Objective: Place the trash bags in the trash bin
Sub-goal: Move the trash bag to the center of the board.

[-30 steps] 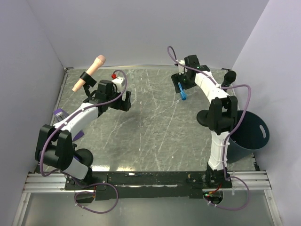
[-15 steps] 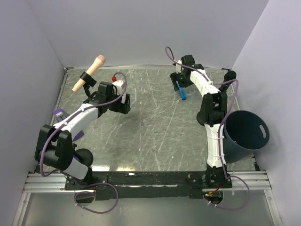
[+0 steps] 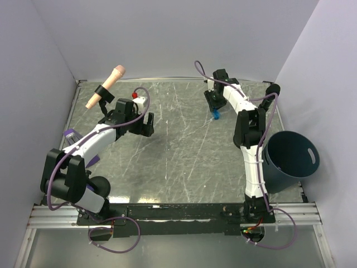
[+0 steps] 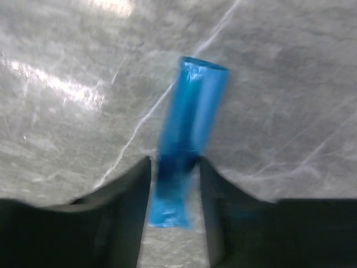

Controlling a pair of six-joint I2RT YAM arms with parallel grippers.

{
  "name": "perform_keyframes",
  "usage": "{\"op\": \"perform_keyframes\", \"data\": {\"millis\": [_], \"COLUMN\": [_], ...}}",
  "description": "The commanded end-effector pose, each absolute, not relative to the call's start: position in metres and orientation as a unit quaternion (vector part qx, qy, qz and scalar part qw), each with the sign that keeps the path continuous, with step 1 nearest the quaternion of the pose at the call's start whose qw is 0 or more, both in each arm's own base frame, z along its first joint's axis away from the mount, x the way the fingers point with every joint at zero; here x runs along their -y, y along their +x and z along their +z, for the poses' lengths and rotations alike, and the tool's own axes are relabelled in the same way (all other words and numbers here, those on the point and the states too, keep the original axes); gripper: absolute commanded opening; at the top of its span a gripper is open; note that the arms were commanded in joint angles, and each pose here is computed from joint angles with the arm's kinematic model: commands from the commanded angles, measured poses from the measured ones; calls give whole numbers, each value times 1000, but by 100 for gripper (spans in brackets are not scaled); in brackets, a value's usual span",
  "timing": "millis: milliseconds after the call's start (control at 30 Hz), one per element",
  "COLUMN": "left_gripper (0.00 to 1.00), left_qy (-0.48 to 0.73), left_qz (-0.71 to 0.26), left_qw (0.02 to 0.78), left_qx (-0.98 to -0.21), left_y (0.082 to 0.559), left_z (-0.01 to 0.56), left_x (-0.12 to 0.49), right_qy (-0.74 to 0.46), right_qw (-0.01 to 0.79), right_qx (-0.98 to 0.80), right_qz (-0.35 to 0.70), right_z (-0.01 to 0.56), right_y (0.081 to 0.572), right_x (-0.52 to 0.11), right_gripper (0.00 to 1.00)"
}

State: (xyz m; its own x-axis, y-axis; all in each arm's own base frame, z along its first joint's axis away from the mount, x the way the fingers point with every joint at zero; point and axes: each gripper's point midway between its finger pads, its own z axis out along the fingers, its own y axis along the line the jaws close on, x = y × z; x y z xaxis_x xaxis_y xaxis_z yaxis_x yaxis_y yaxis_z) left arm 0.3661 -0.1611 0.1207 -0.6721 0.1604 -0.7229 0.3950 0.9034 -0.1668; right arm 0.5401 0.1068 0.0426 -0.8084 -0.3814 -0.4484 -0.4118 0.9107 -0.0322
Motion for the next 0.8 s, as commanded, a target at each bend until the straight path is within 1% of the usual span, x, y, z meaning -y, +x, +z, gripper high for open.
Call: {"op": "perform_keyframes", "data": {"millis": [0,67,200,367,467,500,533,567,633,700,767], "left_gripper": [96,96,95,95,94,94,94,93,91,89,86], "left_qy": [148,142,130,104,72,60,50,42,30,25,21], "left_qz": [-175,-180,-197,-219,-239,-245,-255,-265,-294,-324,-345], "left_qw": [405,401,382,365,342,331,320,308,288,269,254], "left_qx": [-885,-887,-893,-899,-906,-909,-911,-913,-911,-907,-903], "left_y": [365,362,355,347,340,337,333,330,321,314,309], "left_z": [148,145,137,128,115,110,106,101,97,96,94], "left_x": [162,162,165,170,174,176,179,181,190,198,205], "right_qy": [-233,-240,-249,-221,-197,-199,-198,-202,-219,-229,-241], "right_qw": [199,186,141,91,66,59,49,42,35,42,68], "right_qx": [-952,-952,-955,-961,-963,-961,-959,-954,-935,-922,-915], "right_qz": [27,42,77,138,172,184,199,217,275,309,316], "right_z": [37,39,43,63,70,71,69,69,83,100,122], "right_y": [519,500,445,374,343,334,328,323,317,315,316], "right_x": [-123,-139,-175,-219,-244,-257,-269,-283,-308,-317,-312], "right_gripper": [35,30,24,22,23,26,32,42,53,58,61]}}
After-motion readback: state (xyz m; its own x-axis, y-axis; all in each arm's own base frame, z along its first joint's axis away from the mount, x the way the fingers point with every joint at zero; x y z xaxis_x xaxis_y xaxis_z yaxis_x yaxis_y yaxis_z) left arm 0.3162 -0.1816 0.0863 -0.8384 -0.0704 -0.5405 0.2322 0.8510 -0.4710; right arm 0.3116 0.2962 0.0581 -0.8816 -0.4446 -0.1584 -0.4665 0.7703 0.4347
